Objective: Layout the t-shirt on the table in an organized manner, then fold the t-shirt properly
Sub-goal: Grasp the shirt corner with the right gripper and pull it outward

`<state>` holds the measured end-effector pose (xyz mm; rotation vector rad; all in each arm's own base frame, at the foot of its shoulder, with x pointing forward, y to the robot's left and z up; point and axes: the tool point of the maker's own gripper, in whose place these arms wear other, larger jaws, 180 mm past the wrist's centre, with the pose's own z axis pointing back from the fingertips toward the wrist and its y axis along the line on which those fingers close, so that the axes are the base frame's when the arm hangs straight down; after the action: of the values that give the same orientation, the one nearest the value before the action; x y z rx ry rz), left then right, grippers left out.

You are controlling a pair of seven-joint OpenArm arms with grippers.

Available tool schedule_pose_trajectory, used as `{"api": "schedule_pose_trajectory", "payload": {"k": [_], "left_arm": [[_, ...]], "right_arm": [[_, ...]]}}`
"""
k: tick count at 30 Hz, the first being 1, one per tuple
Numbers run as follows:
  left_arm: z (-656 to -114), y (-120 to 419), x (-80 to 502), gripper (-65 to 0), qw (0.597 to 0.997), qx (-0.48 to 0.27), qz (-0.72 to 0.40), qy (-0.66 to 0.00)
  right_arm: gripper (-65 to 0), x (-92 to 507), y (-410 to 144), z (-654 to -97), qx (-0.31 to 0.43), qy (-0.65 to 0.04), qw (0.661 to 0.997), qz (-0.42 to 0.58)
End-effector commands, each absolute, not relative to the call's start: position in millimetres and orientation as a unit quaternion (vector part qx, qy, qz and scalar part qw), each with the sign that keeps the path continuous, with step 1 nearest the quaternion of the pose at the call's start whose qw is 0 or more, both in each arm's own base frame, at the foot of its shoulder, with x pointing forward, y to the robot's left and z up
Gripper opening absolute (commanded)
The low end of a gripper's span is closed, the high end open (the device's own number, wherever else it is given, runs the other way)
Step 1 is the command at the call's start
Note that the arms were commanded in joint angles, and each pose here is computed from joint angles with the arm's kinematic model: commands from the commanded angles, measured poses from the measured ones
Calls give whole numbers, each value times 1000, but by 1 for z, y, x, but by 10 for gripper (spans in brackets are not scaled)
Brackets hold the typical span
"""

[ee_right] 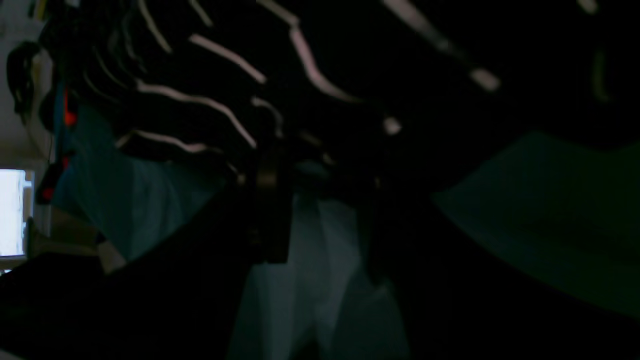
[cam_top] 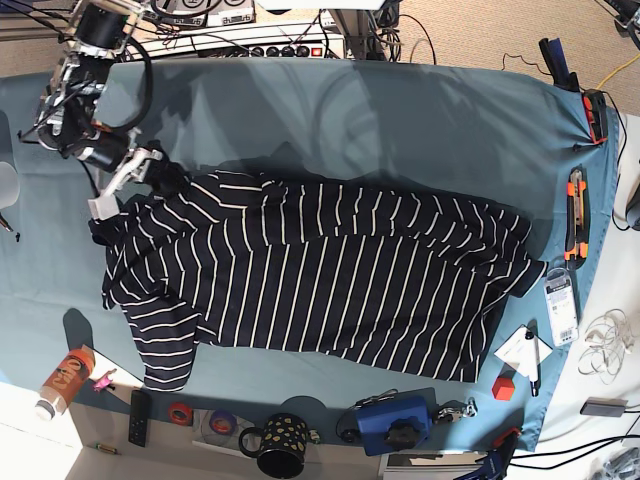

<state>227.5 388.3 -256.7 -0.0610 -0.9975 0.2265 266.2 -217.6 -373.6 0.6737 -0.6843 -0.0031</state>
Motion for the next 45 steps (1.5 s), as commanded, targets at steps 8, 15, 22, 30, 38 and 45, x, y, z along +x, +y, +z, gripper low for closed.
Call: {"api": "schedule_pose_trajectory", "payload": {"k": [8,15,22,30,38,45], "left_arm": [[-238,389,234,-437,858,-27,95,-504],[-238,389,234,-437,858,-27,95,-504],[-238,389,234,-437,858,-27,95,-504],[-238,389,234,-437,858,-29,95,-505],[-238,389,234,-437,858,-29,95,-504],[-238,389,234,-437,858,-29,95,-504]], "right_arm": [[-510,275,-207,-371,325,-346,880,-4],[-545,274,-213,-370,320,-348,881,-9],[-485,270,-262,-358,286,-389,873,-72],[-398,276,-288,-367,205,-405,887,-81],[-399,293,-236,-377,233,-387,892,-7],[-624,294,-216,-378,258,-359,897,15]]}}
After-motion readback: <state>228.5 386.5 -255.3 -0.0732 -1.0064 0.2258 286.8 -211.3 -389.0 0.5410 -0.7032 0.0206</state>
